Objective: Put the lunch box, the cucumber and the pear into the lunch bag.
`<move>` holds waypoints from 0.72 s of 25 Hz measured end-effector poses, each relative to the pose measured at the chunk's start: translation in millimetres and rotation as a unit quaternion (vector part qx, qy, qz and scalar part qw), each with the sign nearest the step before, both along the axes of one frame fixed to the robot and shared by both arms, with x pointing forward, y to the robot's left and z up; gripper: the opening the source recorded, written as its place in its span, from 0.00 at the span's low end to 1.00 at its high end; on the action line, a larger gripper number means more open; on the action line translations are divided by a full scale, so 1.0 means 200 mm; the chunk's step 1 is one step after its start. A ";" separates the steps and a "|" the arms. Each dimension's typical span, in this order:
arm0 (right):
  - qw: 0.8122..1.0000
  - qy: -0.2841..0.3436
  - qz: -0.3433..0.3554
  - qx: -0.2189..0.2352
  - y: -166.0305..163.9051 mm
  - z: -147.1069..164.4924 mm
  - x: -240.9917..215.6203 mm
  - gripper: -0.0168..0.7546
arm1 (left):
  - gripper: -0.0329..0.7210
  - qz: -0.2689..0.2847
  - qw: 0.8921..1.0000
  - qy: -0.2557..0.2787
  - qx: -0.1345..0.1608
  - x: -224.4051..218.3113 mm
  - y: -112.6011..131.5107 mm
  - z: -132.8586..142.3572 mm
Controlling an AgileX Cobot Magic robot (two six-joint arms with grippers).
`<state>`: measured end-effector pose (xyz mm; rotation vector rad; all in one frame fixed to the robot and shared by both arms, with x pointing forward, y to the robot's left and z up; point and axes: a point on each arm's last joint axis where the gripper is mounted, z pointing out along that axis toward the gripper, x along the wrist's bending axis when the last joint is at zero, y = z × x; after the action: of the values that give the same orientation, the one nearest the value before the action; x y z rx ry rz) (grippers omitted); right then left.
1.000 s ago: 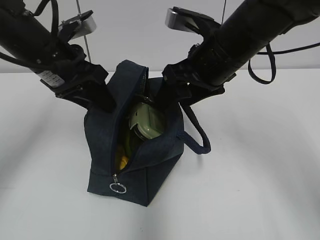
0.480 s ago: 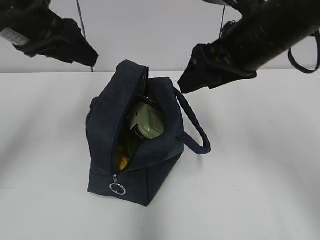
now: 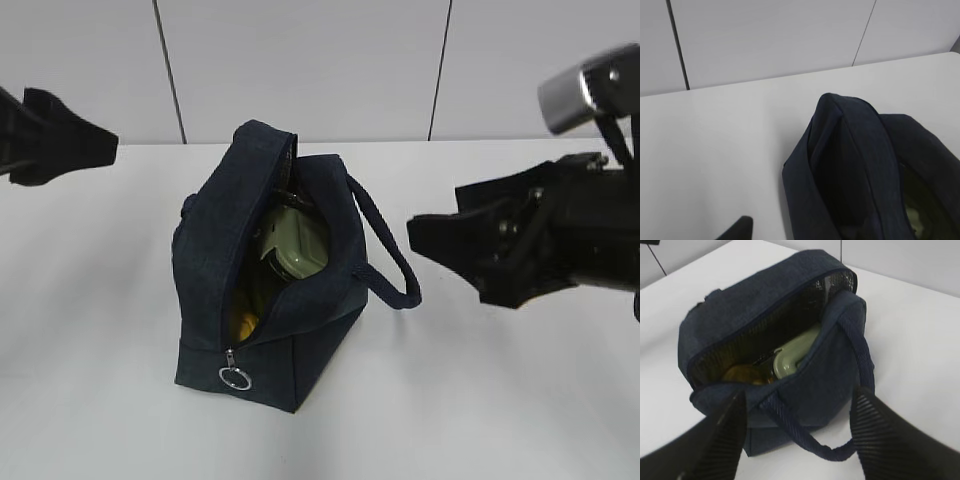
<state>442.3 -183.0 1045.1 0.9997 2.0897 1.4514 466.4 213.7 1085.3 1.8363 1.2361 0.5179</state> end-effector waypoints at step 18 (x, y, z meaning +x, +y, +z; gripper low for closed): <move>0.992 0.061 0.046 0.101 0.06 0.02 -0.05 0.66 | 0.54 -0.013 0.998 0.052 -0.016 -0.06 -0.01 -0.06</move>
<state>432.2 -171.3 1049.0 1.1053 2.1319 1.7154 454.4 212.0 1074.1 1.8689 1.2801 0.3901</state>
